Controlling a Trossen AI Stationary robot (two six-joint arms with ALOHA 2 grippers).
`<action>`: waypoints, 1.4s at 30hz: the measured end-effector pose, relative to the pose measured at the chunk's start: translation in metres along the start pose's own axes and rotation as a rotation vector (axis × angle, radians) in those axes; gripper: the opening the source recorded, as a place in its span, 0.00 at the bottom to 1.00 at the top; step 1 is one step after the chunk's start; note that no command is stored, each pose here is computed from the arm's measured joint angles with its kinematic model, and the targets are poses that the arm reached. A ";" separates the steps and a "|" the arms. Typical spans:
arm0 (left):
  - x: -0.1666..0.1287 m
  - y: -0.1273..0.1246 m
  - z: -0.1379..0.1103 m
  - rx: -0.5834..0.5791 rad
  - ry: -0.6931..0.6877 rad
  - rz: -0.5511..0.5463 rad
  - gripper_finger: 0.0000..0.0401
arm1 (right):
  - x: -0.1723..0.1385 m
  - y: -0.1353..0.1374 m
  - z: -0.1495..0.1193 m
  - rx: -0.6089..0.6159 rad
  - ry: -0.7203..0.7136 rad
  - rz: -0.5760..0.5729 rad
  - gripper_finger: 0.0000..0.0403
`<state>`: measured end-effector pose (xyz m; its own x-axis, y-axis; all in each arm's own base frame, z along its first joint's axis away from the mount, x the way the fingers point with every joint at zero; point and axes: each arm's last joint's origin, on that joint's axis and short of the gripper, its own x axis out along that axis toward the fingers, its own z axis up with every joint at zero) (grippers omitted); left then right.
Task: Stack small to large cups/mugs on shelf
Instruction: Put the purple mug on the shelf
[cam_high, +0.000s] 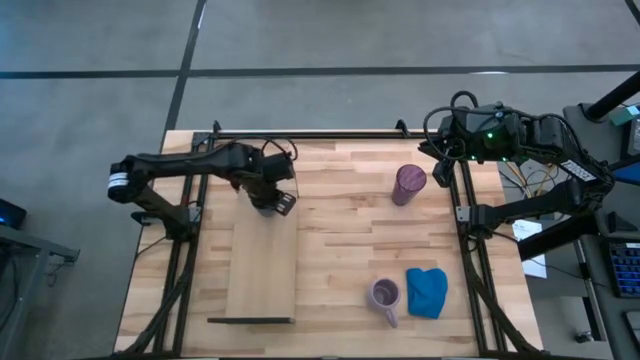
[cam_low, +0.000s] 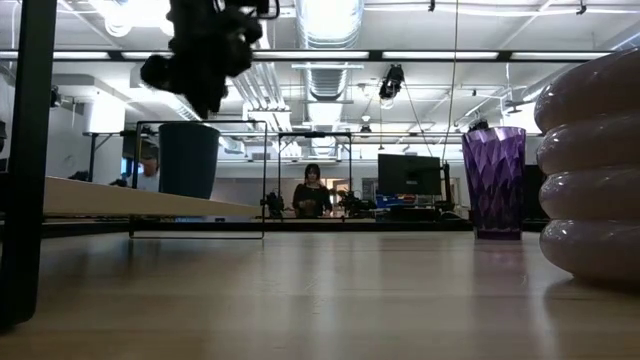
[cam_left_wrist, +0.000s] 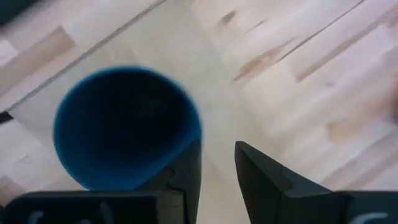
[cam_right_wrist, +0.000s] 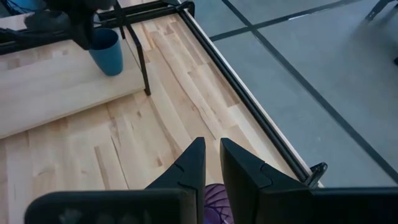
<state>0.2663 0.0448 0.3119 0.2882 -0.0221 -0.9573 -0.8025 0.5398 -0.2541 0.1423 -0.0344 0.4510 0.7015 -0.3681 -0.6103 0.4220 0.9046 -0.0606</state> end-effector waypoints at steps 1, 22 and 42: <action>-0.006 -0.002 0.001 0.001 -0.012 -0.011 0.21 | 0.000 0.000 0.000 0.000 0.000 -0.001 0.11; -0.068 -0.147 0.005 0.434 -0.342 -0.497 0.21 | 0.000 0.000 0.000 -0.003 -0.001 -0.012 0.11; 0.031 -0.231 -0.025 0.400 -0.134 -0.619 0.21 | -0.001 0.000 -0.015 0.148 0.165 0.033 0.11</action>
<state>0.4475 -0.1021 0.3379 0.7070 -0.3322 -0.6243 -0.2294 0.7273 -0.6468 0.1329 -0.0307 0.4397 0.6182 -0.2873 -0.7317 0.4883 0.8698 0.0711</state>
